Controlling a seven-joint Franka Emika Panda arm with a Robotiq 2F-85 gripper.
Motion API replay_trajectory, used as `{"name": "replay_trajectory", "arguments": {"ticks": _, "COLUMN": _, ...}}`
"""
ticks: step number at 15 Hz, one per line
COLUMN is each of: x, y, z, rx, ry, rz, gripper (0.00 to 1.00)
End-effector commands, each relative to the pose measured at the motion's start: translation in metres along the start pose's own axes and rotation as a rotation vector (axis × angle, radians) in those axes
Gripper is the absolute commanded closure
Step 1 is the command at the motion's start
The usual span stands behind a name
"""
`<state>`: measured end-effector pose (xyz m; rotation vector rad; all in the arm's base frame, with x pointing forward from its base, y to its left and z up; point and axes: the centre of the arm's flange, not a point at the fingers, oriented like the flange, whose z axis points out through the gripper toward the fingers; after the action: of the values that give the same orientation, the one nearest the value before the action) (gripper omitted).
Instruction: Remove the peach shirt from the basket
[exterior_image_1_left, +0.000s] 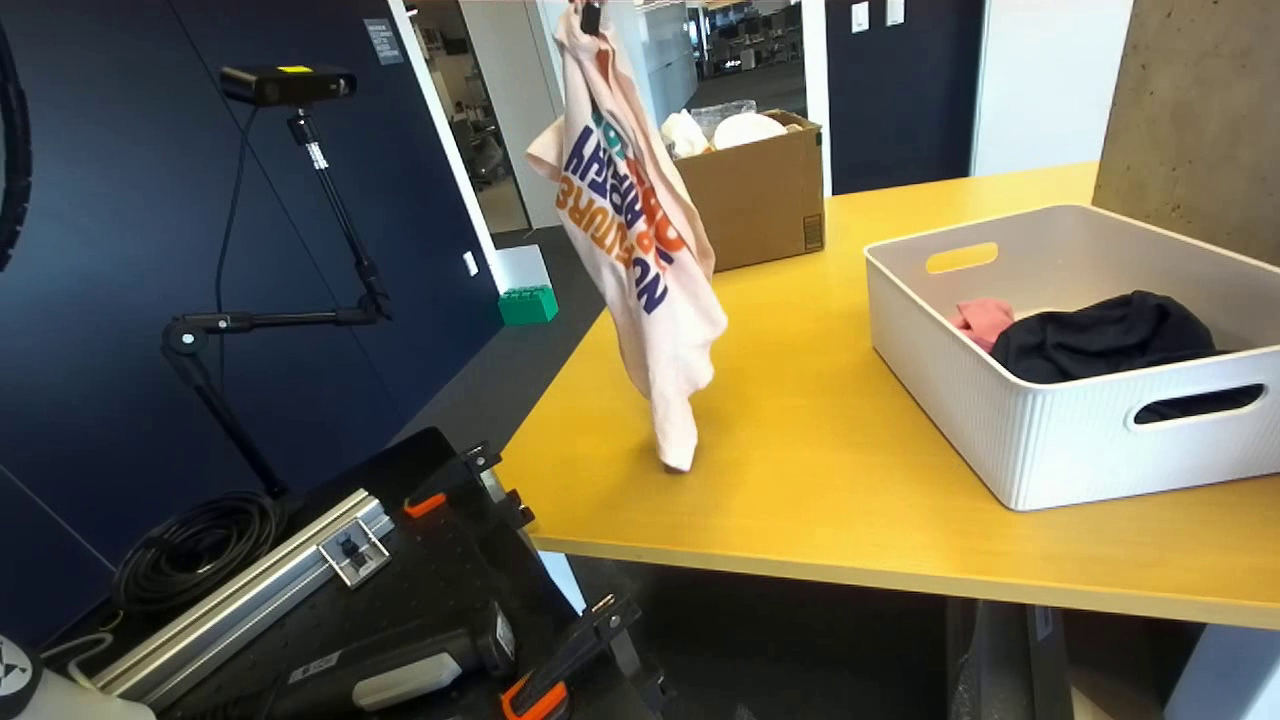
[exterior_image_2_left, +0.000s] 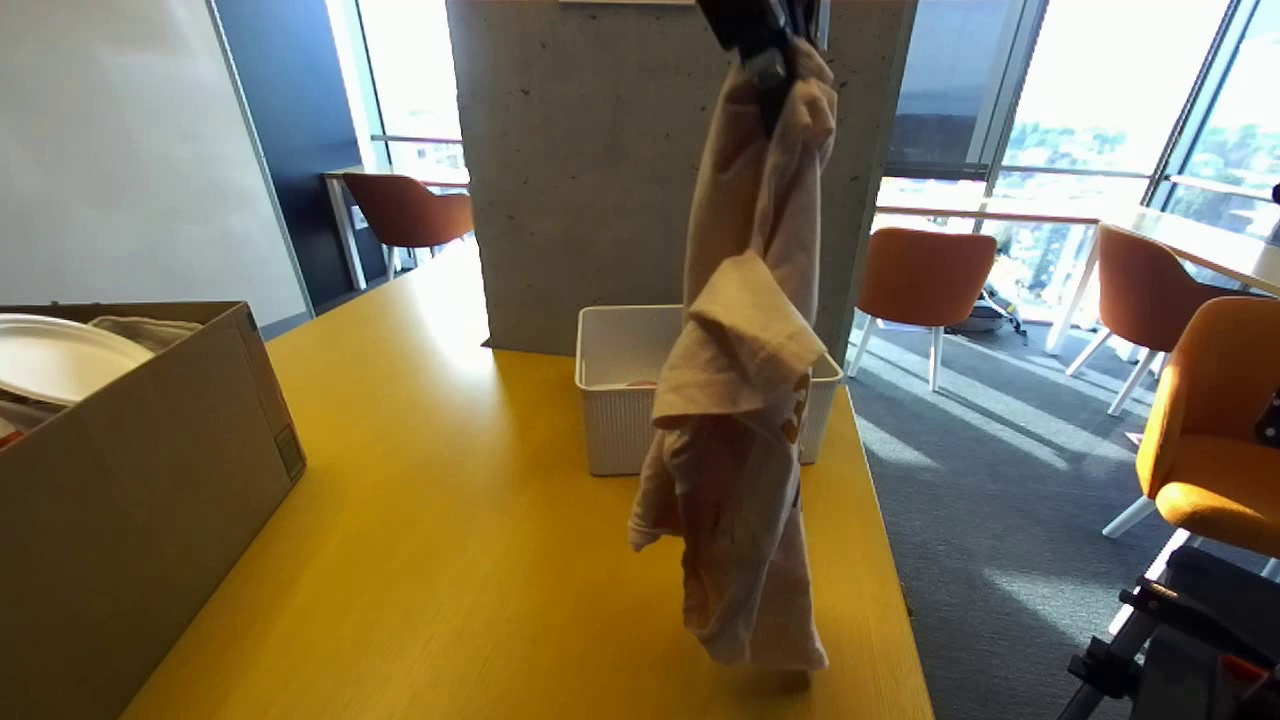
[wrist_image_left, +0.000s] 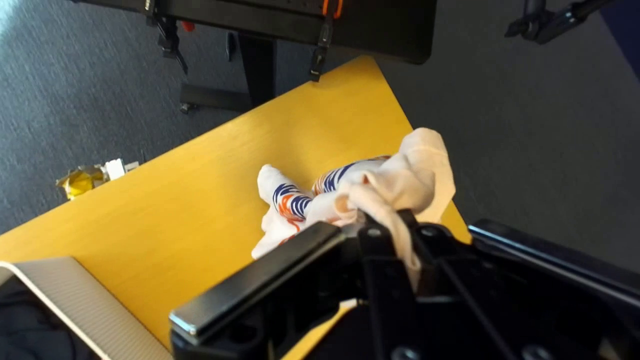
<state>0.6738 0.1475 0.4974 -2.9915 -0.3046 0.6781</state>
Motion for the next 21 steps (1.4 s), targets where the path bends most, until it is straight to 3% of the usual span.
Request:
{"name": "replay_trajectory", "arguments": {"ticks": 1, "x": -0.002, "y": 0.044, "z": 0.082, "rx": -0.011, "ry": -0.112, "rz": -0.041, "gripper": 0.98}}
{"name": "replay_trajectory", "arguments": {"ticks": 6, "x": 0.043, "y": 0.106, "z": 0.166, "rx": -0.069, "ry": -0.187, "rz": -0.071, "gripper": 0.98}}
{"name": "replay_trajectory", "arguments": {"ticks": 11, "x": 0.095, "y": 0.164, "z": 0.25, "rx": -0.17, "ry": -0.189, "rz": -0.141, "gripper": 0.98}}
{"name": "replay_trajectory", "arguments": {"ticks": 16, "x": 0.13, "y": 0.215, "z": 0.335, "rx": -0.363, "ry": -0.088, "rz": -0.236, "gripper": 0.98}}
{"name": "replay_trajectory", "arguments": {"ticks": 21, "x": 0.147, "y": 0.208, "z": 0.358, "rx": -0.495, "ry": 0.092, "rz": -0.348, "gripper": 0.98}}
